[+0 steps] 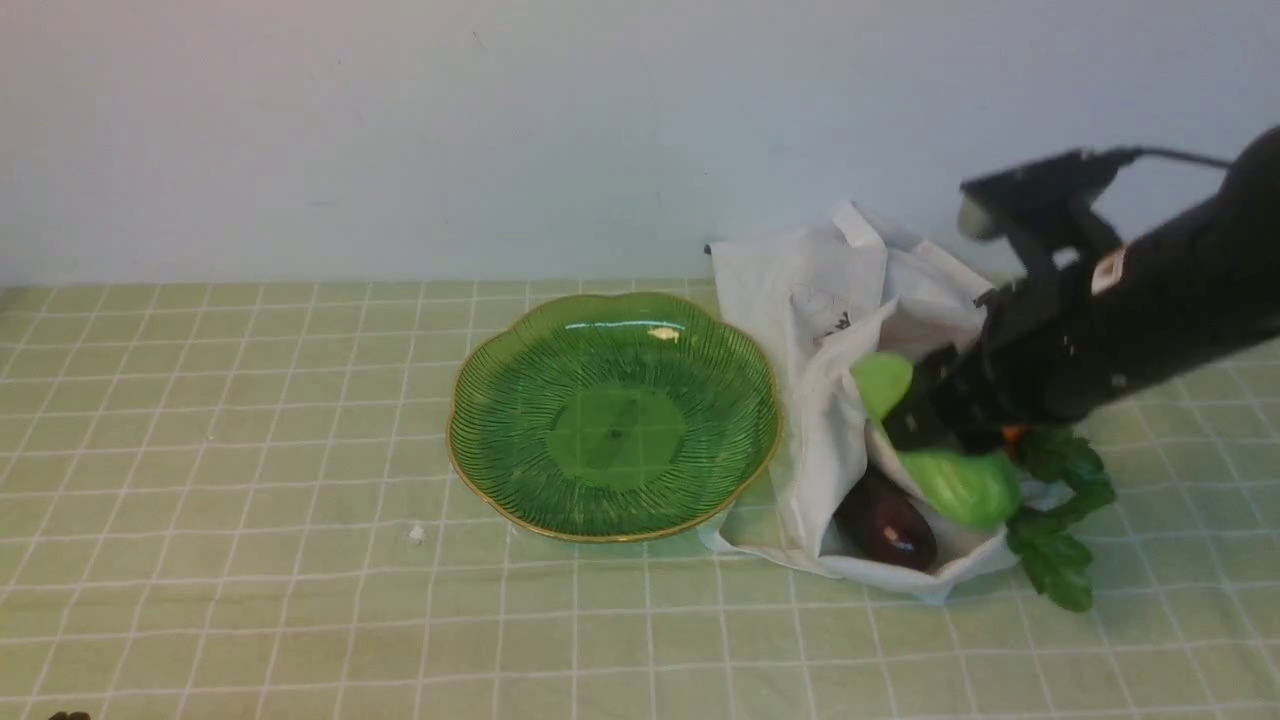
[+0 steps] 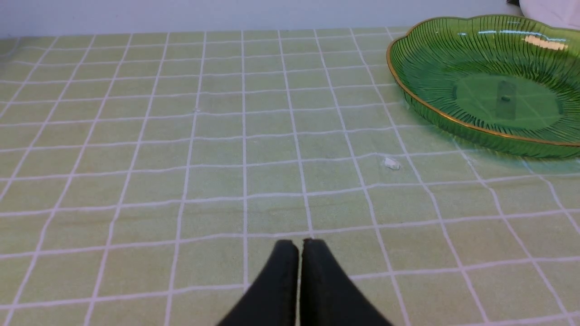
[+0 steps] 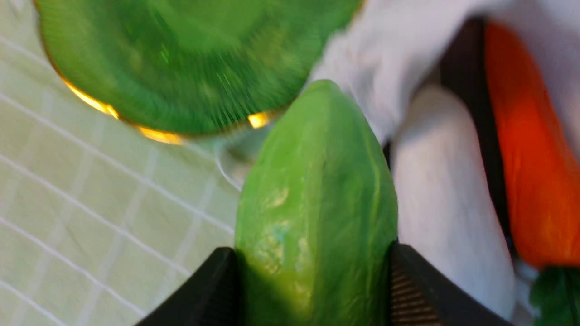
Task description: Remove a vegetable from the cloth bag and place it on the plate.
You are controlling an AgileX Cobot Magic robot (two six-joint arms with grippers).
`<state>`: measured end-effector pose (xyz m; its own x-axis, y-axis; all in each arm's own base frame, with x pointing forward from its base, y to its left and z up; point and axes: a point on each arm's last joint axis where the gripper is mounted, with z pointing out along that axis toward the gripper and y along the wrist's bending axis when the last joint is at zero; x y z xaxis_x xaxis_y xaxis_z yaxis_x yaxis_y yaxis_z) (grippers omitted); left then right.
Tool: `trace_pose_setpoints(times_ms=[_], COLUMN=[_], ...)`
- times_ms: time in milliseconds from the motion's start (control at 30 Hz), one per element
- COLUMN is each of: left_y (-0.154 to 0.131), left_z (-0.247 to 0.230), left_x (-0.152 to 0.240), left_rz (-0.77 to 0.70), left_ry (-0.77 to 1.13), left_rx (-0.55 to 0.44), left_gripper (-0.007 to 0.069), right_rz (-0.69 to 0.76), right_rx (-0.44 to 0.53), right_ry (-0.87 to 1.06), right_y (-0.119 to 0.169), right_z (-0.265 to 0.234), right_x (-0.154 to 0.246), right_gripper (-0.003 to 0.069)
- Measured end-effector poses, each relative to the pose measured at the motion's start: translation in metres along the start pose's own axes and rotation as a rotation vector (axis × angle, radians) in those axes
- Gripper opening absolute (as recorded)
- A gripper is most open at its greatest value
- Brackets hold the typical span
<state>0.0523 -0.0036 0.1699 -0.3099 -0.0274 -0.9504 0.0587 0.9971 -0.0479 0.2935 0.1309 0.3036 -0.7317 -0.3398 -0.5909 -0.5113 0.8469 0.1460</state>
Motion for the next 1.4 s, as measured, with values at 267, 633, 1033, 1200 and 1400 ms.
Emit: trace_pose_setpoints(times_ms=[267, 633, 1033, 1200, 1400], left_y=[0.000, 0.000, 0.000, 0.000, 0.000], left_z=[0.000, 0.000, 0.000, 0.000, 0.000], left_x=[0.000, 0.000, 0.000, 0.000, 0.000], left_rz=[0.000, 0.000, 0.000, 0.000, 0.000], left_ry=[0.000, 0.000, 0.000, 0.000, 0.000], left_rx=[0.000, 0.000, 0.000, 0.000, 0.000], left_gripper=[-0.0004, -0.0004, -0.0004, -0.0004, -0.0004], right_rz=[0.009, -0.082, -0.269, -0.387, -0.396], right_rx=[-0.135, -0.105, -0.076, -0.010, 0.072], right_ry=[-0.102, -0.044, -0.041, -0.065, -0.174], right_y=[0.048, 0.075, 0.076, 0.076, 0.079], right_z=[0.055, 0.180, 0.126, 0.025, -0.094], right_x=[-0.037, -0.029, -0.064, -0.101, -0.113], right_gripper=[0.0381, 0.0402, 0.0556, 0.0444, 0.0219])
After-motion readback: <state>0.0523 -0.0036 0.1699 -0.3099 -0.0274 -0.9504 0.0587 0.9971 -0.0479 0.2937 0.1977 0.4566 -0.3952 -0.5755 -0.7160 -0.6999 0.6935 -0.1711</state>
